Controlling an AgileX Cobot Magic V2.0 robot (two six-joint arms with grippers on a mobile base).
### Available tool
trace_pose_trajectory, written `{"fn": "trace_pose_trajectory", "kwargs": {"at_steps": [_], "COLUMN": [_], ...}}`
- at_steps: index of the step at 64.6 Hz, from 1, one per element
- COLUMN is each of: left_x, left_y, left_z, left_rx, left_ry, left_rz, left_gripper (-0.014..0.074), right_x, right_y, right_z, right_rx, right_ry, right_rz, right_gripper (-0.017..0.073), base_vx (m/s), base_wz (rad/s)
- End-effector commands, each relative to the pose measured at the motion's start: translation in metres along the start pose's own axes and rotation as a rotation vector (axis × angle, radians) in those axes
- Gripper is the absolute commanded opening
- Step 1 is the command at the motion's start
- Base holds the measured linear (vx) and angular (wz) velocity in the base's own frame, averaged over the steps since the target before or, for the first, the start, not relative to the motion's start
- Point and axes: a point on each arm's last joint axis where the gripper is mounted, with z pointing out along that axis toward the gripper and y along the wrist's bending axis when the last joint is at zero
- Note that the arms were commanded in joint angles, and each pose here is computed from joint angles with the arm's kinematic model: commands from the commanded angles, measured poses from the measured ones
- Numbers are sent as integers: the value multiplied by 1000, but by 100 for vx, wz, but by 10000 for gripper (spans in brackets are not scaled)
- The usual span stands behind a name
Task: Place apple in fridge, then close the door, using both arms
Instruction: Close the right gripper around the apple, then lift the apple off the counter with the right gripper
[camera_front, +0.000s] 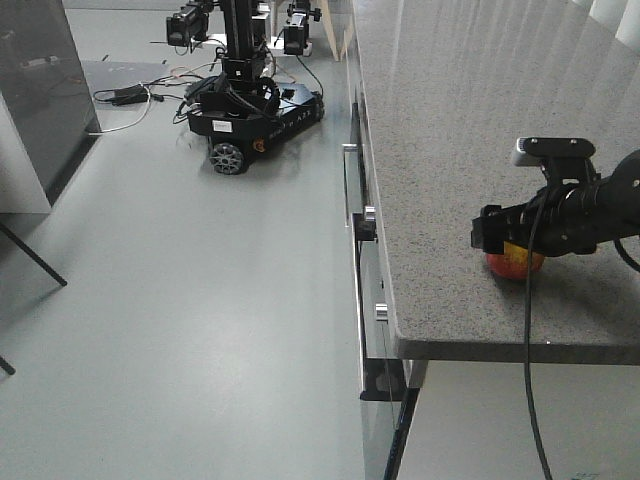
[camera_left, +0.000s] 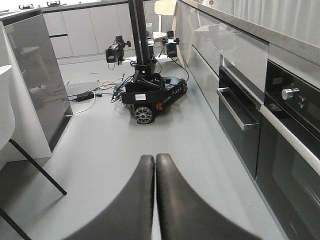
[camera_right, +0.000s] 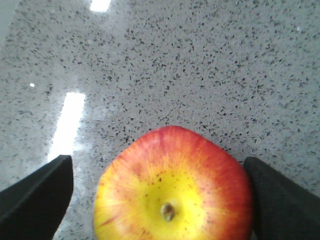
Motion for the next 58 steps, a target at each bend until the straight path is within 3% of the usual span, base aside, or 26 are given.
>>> {"fn": "trace_pose_trajectory", "kwargs": {"at_steps": [1, 18, 37, 48, 58], "left_x": [2, 2, 2, 2, 2], "left_y": [-1, -1, -1, -1, -1], "left_z": [1, 1, 1, 1, 1], "left_rx": [6, 6, 6, 6, 6], "left_ry": [-65, -65, -65, -65, -65], "left_rz": [0, 0, 0, 0, 0], "left_gripper": [-6, -6, -6, -6, -6], "right_x": [-19, -17, -19, -32, -41], "right_y": [0, -1, -1, 5, 12], "right_z": [-14, -11, -17, -58, -116], "right_rx": [15, 23, 25, 29, 27], "right_ry": [-109, -98, -107, -225, -354], "right_rz": [-10, -28, -38, -48, -64], "right_gripper": [631, 540, 282, 165, 122], "base_vx": [0, 0, 0, 0, 0], "base_wz": [0, 0, 0, 0, 0]}}
